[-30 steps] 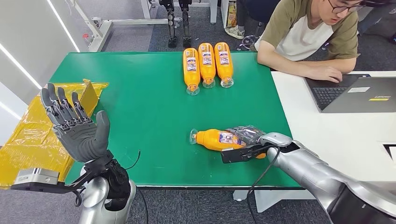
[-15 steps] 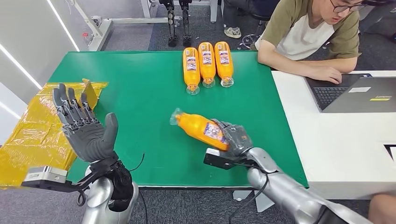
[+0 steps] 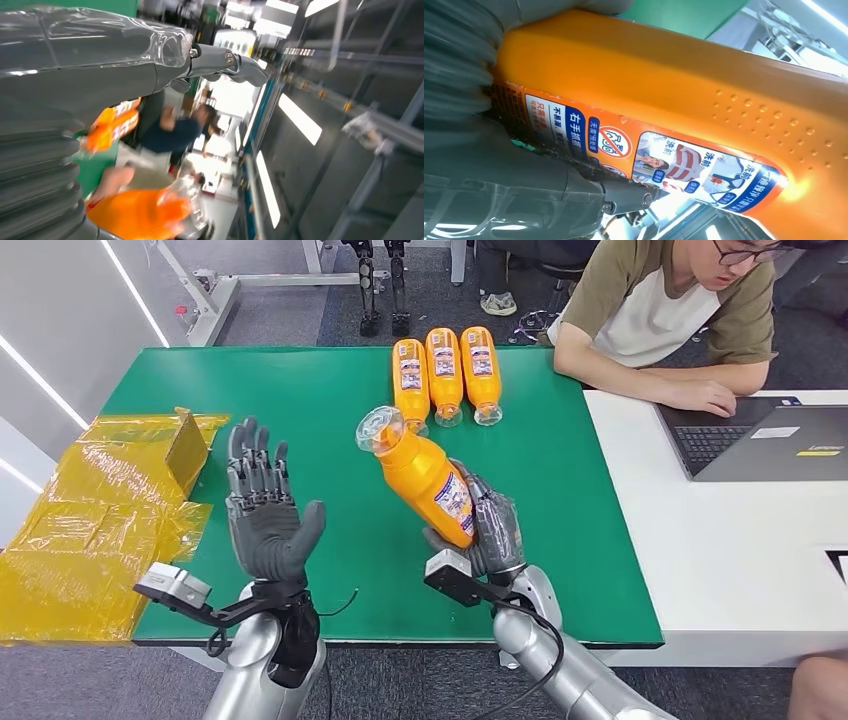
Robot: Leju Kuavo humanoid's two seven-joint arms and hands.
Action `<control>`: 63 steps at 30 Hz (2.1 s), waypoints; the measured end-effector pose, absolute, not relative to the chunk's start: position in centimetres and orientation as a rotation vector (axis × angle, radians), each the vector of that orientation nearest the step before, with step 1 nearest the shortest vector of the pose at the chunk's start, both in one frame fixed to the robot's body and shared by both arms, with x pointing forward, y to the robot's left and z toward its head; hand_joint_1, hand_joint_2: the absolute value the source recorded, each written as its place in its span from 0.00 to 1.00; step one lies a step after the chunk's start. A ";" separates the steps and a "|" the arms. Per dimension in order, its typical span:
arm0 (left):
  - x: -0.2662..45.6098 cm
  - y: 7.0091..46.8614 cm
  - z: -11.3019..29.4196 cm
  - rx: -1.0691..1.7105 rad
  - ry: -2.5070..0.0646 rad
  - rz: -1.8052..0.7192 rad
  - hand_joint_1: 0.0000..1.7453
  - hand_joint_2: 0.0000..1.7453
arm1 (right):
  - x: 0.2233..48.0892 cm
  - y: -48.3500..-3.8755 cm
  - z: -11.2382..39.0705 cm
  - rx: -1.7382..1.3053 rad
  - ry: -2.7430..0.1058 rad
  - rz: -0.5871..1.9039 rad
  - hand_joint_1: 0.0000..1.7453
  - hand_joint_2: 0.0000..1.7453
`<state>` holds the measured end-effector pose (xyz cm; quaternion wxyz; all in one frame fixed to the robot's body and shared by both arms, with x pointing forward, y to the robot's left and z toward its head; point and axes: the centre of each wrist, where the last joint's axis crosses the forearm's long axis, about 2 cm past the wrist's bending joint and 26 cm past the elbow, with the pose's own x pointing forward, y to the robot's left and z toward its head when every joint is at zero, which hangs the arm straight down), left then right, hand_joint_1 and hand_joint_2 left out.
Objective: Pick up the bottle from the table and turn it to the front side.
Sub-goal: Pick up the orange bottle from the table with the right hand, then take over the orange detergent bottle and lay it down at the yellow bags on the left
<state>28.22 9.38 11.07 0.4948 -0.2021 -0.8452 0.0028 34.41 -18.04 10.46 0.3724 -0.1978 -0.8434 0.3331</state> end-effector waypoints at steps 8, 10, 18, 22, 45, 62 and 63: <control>28.2 7.7 9.3 -0.636 -1.932 -0.102 0.00 1.00 | 33.9 -16.0 10.8 -0.448 -2.201 0.852 1.00 1.00; 28.1 7.5 8.9 -0.663 -1.907 -0.122 0.00 1.00 | 33.8 -15.6 10.9 -0.437 -2.207 0.877 1.00 1.00; 28.1 6.9 8.1 -0.703 -1.848 -0.182 0.00 1.00 | 33.6 -14.5 11.0 -0.358 -2.197 0.928 1.00 1.00; 28.2 6.8 8.1 -0.706 -1.842 -0.187 0.00 1.00 | 33.6 -14.2 10.8 -0.297 -2.162 0.989 1.00 1.00; 28.3 8.1 7.1 -0.637 -1.826 -0.168 0.00 1.00 | 34.4 -15.6 9.0 -0.220 -1.800 1.413 1.00 1.00; 28.3 8.0 7.1 -0.653 -1.815 -0.238 0.00 1.00 | 32.5 -15.5 8.1 -0.270 -1.863 1.370 1.00 1.00; 28.3 8.0 7.1 -0.653 -1.812 -0.245 0.00 1.00 | 32.3 -15.5 8.1 -0.273 -1.877 1.357 1.00 1.00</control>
